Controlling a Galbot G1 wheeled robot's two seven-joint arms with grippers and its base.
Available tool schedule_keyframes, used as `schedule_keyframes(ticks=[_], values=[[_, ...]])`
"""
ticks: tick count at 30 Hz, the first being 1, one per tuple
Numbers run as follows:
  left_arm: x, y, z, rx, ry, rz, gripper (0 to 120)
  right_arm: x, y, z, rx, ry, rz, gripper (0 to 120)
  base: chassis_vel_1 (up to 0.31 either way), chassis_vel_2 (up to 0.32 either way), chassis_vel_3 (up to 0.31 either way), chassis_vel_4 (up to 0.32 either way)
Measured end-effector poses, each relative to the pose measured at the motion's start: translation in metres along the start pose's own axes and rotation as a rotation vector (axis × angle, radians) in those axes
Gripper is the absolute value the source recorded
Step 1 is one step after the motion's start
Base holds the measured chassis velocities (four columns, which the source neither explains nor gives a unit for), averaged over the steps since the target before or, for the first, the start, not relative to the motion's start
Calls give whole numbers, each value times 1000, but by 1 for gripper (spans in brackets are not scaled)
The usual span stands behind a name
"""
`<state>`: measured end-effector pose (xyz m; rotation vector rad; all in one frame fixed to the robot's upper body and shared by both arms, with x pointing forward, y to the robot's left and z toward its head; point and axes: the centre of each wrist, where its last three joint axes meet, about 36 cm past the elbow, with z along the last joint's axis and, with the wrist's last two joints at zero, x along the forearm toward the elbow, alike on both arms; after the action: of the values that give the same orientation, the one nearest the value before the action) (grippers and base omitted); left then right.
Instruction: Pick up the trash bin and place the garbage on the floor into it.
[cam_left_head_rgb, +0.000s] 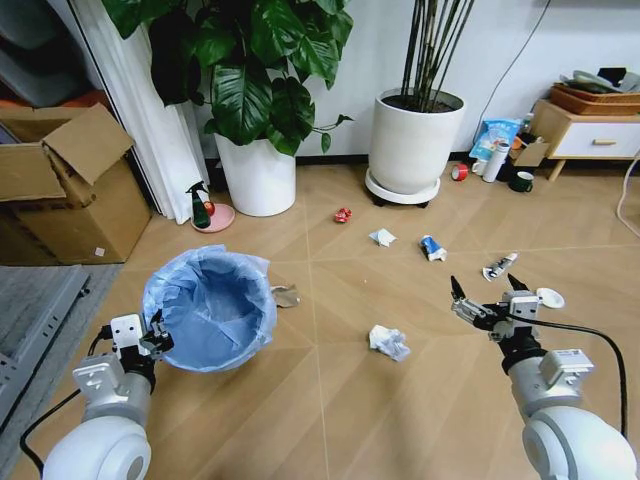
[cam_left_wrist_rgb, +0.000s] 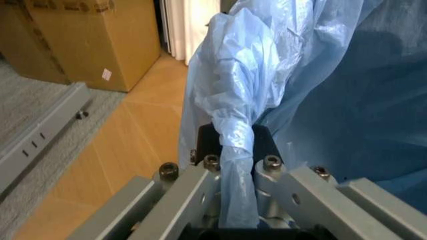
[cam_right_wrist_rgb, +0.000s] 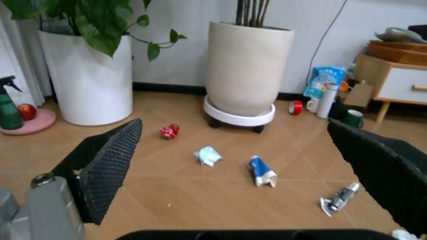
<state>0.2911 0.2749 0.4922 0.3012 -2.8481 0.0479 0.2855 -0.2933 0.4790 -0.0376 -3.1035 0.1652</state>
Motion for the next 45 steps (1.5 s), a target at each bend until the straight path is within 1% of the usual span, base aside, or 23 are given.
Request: schedule_keyframes(ticks=[16, 35, 40, 45], values=[[-4, 0, 1, 3, 1, 3, 0, -4, -2, 3, 1, 3, -5, 100, -57, 223, 67, -218], [-7, 0, 3, 10, -1, -3, 0, -7, -2, 7, 3, 15, -13, 100, -103, 193, 106, -194], [-9, 3, 2, 13, -7, -16, 0, -14, -3, 12, -1, 28, -36, 100, -52, 50, 31, -14], [-24, 7, 0, 5, 0, -4, 0, -32, -14, 24, 2, 49, -102, 100, 0, 0, 0, 0]])
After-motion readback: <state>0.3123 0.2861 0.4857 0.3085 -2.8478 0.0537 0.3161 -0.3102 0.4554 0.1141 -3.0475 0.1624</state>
